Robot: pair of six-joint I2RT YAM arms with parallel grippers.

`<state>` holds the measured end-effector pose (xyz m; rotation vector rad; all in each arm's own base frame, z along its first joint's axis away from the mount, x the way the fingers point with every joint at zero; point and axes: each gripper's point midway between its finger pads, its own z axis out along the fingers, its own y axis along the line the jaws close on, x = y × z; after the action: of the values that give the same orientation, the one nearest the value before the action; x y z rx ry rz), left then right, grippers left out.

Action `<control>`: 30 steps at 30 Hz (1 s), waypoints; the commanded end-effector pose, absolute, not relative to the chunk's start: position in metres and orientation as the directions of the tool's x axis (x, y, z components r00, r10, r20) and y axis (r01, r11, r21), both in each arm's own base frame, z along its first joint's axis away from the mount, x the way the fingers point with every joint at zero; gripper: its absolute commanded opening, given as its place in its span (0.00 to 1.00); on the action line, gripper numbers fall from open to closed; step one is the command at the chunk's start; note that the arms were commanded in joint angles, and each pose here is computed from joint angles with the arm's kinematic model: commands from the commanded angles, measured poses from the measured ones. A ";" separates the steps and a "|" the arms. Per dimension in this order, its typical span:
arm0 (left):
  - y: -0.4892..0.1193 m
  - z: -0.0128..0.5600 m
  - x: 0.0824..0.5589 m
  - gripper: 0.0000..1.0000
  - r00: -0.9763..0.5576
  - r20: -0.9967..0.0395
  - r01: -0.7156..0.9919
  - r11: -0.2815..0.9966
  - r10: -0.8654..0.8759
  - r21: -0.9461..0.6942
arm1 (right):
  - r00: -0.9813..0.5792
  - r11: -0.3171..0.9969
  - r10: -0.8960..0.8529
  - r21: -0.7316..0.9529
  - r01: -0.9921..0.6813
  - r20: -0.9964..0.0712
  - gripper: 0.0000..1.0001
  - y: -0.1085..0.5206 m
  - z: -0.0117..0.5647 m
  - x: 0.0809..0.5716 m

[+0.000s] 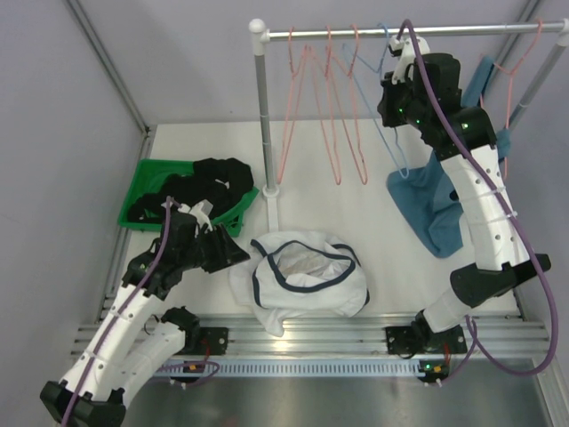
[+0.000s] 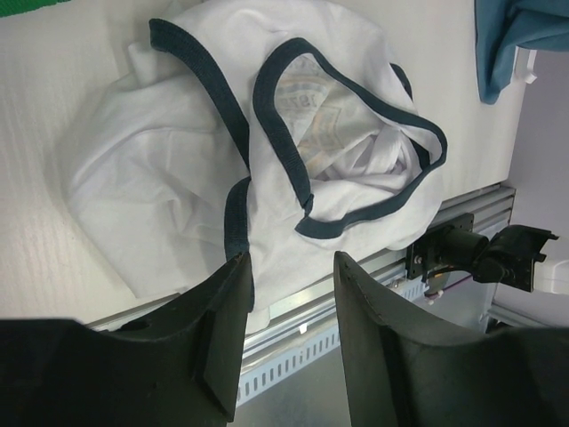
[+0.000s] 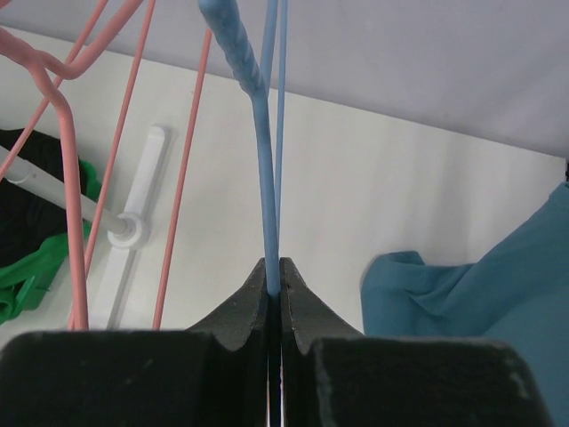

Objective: Place the tank top on the hanger

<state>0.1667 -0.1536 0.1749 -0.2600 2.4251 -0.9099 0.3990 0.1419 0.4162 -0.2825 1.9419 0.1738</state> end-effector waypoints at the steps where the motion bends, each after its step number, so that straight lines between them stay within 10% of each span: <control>1: -0.155 0.191 0.172 0.47 -0.822 -0.450 0.044 0.749 -0.349 -0.661 | -0.211 0.969 -0.052 0.002 -0.247 -0.976 0.00 0.135 0.468 0.393; 30: -0.161 0.183 0.178 0.47 -0.848 -0.433 0.059 0.757 -0.306 -0.651 | -0.288 0.979 0.058 0.111 -0.173 -0.956 0.00 0.090 0.424 0.285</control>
<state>0.1688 -0.1581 0.1702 -0.2209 2.4697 -0.9121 0.3189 0.1000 0.4159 -0.1341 1.8866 0.1776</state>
